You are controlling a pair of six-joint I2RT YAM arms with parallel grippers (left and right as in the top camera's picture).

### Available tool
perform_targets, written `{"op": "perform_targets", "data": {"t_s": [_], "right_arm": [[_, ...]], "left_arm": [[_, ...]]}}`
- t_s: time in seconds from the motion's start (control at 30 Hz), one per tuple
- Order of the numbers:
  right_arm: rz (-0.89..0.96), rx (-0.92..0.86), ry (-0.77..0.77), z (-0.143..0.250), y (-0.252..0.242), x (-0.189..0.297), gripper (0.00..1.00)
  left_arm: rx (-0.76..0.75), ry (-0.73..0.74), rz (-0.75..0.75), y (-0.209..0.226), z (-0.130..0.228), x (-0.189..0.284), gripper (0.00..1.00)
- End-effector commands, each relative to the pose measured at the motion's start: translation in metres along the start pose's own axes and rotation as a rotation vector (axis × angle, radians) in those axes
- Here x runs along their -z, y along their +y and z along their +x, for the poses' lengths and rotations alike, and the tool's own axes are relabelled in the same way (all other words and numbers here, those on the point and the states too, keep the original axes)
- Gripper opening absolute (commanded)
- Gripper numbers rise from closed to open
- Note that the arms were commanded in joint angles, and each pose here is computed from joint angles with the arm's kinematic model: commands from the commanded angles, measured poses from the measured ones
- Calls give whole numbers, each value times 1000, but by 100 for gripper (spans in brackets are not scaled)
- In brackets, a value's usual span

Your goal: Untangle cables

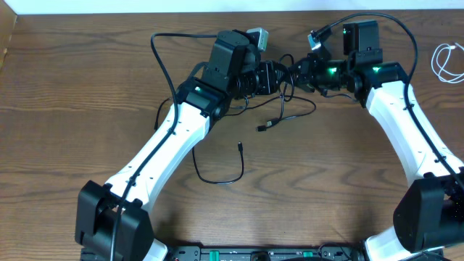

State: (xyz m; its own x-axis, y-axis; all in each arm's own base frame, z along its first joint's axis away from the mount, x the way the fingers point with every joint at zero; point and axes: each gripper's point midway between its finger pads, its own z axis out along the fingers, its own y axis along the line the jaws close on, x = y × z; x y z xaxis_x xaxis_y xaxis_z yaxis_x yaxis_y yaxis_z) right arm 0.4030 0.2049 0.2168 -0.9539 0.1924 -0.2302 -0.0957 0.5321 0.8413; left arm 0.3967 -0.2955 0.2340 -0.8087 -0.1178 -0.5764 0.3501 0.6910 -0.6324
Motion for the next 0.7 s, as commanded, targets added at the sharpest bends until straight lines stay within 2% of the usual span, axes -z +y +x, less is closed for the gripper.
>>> {"op": "perform_targets", "data": {"t_s": [0.0, 0.17, 0.27, 0.3, 0.37, 0.57, 0.63, 0.67], "right_arm": [[-92, 54, 37, 5, 22, 0, 1], [-93, 76, 37, 5, 22, 0, 1], [-90, 81, 39, 6, 22, -1, 1], [-87, 81, 38, 6, 21, 0, 1], [-82, 79, 33, 4, 20, 0, 1], [-8, 87, -19, -7, 3, 5, 1], [113, 78, -73, -15, -19, 7, 1], [274, 51, -134, -24, -47, 13, 1]], "left_arm": [[37, 21, -27, 12, 5, -14, 39], [57, 32, -38, 19, 9, -22, 37], [51, 16, -29, 18, 4, -22, 21], [48, 10, -26, 17, 3, -21, 13], [45, 4, -22, 16, 1, -21, 8], [47, -12, -45, 21, -2, -21, 8], [50, -15, -48, 23, -4, -20, 8], [54, -11, -58, 27, -4, -18, 7]]}}
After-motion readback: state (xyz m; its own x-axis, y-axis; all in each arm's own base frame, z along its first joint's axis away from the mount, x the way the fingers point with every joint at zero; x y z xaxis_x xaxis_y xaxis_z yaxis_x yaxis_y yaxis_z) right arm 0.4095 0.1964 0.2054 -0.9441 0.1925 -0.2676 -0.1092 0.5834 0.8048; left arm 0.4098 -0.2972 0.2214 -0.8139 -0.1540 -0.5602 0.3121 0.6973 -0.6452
